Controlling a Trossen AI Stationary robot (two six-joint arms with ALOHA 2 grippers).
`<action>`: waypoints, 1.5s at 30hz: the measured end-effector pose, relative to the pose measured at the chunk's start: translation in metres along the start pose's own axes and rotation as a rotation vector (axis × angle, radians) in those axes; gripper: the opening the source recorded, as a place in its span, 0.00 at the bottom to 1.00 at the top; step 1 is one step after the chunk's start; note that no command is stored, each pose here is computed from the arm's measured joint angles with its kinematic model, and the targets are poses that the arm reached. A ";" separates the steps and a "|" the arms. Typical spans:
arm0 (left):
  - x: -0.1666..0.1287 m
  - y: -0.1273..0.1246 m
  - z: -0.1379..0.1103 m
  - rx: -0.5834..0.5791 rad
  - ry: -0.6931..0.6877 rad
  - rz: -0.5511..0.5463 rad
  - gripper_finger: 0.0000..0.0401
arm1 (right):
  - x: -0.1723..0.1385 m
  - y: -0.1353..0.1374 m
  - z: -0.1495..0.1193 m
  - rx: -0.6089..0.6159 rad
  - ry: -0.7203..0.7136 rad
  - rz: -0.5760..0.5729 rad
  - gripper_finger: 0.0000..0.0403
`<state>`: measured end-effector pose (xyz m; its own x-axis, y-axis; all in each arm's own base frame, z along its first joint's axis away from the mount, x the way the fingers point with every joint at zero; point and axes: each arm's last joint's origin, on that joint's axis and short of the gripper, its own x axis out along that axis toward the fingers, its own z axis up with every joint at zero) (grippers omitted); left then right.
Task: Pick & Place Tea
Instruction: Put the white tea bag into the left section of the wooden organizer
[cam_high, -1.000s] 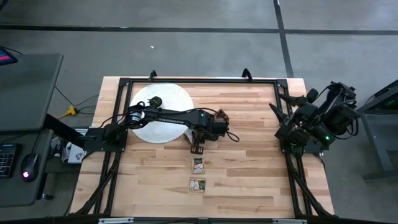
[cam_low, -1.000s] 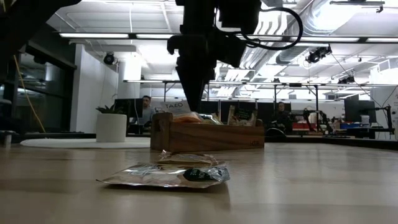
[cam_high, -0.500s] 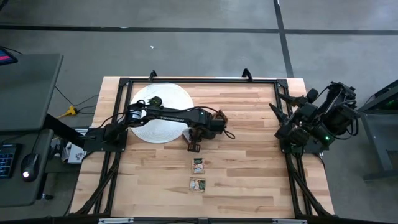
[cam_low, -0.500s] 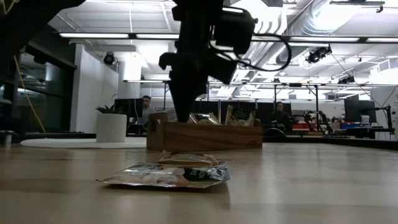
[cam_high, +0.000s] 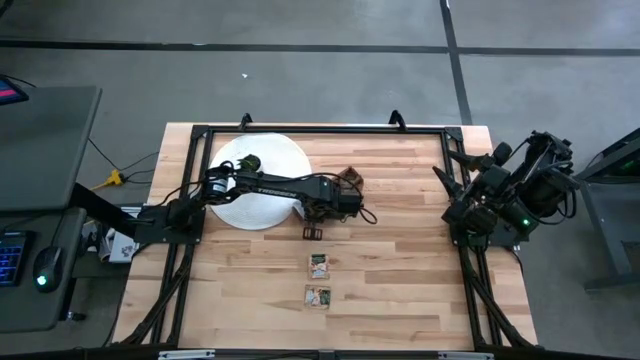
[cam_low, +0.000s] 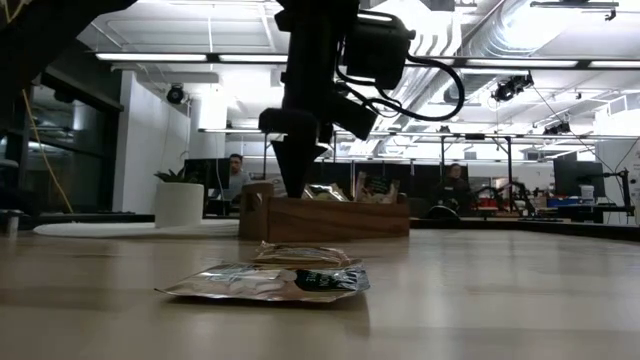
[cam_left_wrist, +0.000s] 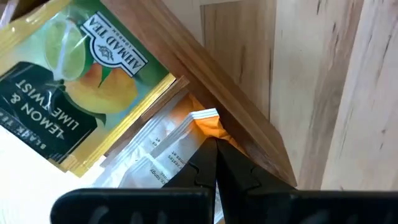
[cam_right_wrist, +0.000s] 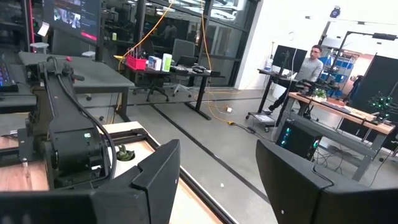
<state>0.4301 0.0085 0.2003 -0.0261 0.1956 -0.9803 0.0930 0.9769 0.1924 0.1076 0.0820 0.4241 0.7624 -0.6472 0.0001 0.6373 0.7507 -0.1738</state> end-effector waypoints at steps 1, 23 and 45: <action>0.000 0.000 0.000 0.003 0.000 0.004 0.00 | 0.000 0.000 0.000 0.000 0.000 0.000 0.51; 0.000 0.002 0.011 0.008 -0.116 0.024 0.00 | 0.000 0.000 0.000 -0.005 0.000 0.000 0.51; 0.015 0.004 0.015 -0.017 -0.061 0.003 0.00 | 0.000 0.001 0.001 0.012 -0.032 0.020 0.51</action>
<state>0.4446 0.0143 0.1858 0.0346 0.1936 -0.9805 0.0766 0.9777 0.1958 0.1082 0.0825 0.4246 0.7783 -0.6272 0.0283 0.6227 0.7654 -0.1623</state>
